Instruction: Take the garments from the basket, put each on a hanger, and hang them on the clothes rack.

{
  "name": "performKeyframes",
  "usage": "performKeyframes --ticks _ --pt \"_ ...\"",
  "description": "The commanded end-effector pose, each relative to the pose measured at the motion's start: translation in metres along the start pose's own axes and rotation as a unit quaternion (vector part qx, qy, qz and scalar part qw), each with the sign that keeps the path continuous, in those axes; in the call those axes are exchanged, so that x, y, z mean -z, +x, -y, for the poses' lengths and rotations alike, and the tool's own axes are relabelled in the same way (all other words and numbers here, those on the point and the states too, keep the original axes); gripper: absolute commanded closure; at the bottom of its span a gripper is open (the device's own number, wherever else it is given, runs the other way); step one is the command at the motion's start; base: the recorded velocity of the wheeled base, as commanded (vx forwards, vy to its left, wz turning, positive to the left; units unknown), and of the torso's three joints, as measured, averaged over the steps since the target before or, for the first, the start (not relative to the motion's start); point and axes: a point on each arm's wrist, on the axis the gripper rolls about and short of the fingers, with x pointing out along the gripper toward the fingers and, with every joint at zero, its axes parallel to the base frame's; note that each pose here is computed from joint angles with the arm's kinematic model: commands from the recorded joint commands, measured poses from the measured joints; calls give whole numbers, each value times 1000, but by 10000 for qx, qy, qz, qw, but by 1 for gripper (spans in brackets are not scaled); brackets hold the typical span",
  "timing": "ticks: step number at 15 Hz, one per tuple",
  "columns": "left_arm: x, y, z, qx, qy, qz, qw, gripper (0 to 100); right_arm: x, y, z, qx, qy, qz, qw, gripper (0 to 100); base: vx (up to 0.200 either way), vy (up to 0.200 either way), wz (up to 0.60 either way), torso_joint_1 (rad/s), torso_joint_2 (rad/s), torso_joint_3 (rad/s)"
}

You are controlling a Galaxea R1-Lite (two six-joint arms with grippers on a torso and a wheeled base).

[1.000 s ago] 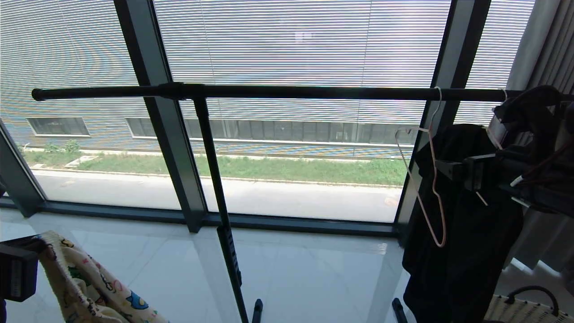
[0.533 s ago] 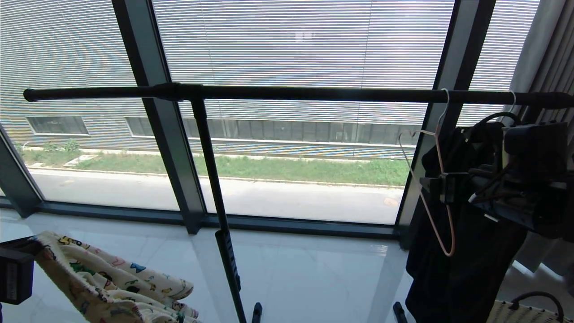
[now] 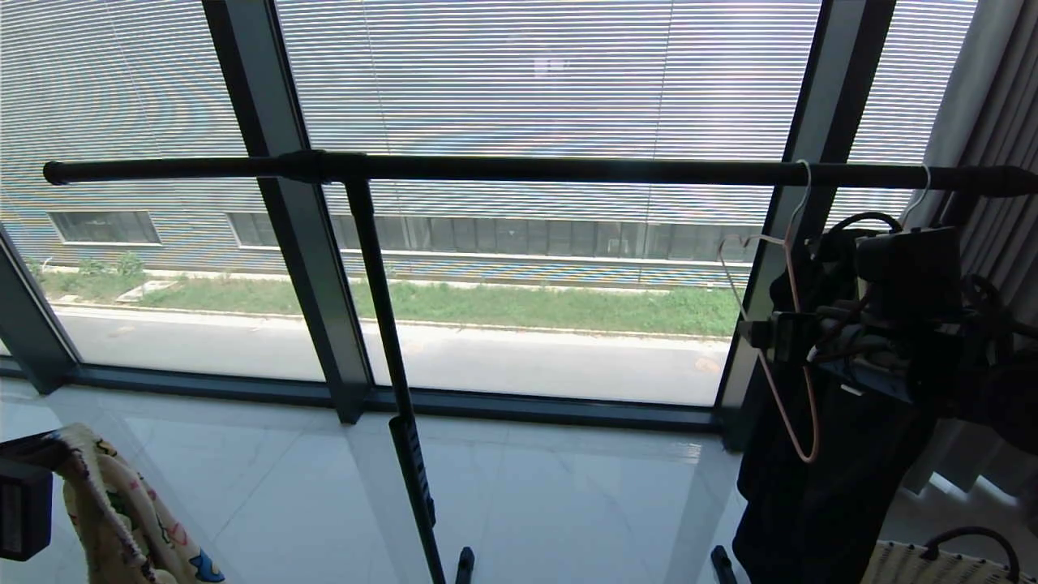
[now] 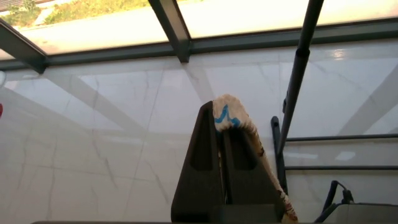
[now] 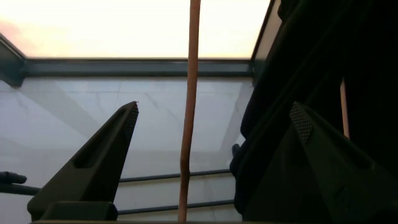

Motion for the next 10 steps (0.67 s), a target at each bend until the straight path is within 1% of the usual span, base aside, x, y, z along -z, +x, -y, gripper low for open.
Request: performKeyframes --ticks 1,2,3,10 --pt "1 -2 1 -14 4 36 10000 100 3 11 -4 19 -30 -75 10000 0 0 0 0 0 0 0" --pt "2 -2 1 -11 3 29 10000 100 3 13 -5 25 -39 -96 9999 0 0 0 0 0 0 0" --pt "2 -2 1 -11 3 29 10000 100 3 14 -6 16 -39 -89 10000 100 0 0 0 0 0 0" --pt "2 -2 1 -11 3 29 10000 100 -1 16 -7 17 -15 -39 10000 100 0 0 0 0 0 0"
